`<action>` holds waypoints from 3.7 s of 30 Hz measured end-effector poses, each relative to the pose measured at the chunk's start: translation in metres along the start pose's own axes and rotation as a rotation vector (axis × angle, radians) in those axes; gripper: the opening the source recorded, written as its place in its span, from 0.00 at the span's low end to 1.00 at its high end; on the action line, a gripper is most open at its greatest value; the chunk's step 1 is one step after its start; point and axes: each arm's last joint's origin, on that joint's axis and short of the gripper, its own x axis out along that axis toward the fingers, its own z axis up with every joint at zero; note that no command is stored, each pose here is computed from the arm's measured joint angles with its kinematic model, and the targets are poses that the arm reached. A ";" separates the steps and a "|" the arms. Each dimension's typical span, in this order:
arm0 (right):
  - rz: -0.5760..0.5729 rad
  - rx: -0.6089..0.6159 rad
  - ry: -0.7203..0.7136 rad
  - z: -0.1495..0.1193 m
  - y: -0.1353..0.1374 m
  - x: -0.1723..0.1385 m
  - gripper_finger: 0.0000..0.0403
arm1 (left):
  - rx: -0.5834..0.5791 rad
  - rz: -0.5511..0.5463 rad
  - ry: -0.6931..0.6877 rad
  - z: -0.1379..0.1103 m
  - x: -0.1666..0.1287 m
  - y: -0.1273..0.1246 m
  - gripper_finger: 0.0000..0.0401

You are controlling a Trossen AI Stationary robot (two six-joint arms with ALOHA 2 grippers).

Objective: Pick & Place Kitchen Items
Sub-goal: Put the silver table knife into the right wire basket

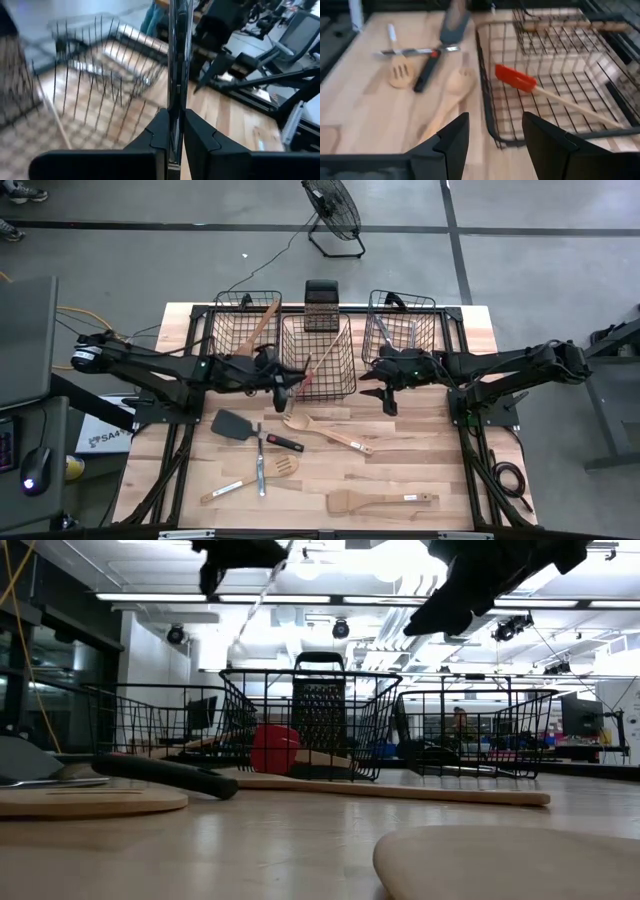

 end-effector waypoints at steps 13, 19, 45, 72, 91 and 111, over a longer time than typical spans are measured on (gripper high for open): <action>0.111 -0.033 -0.172 0.016 0.009 0.003 0.44 | 0.176 -0.053 -0.201 0.002 0.030 -0.014 0.07; 0.116 -0.041 -0.179 0.016 0.010 0.007 0.44 | 0.222 -0.064 -0.275 0.006 0.033 -0.017 0.07; 0.181 -0.044 -0.262 0.022 0.011 0.020 0.44 | 0.350 -0.078 -0.380 0.002 0.050 -0.023 0.07; 0.226 -0.099 -0.531 0.047 0.014 0.002 0.44 | 0.398 -0.145 -0.408 0.001 0.053 -0.027 0.07; 0.098 -0.205 -0.759 0.063 0.009 -0.003 0.44 | 0.404 -0.156 -0.401 0.000 0.053 -0.027 0.07; 0.199 -0.177 -0.791 0.077 0.008 0.033 0.44 | 0.410 -0.154 -0.378 -0.002 0.054 -0.026 0.07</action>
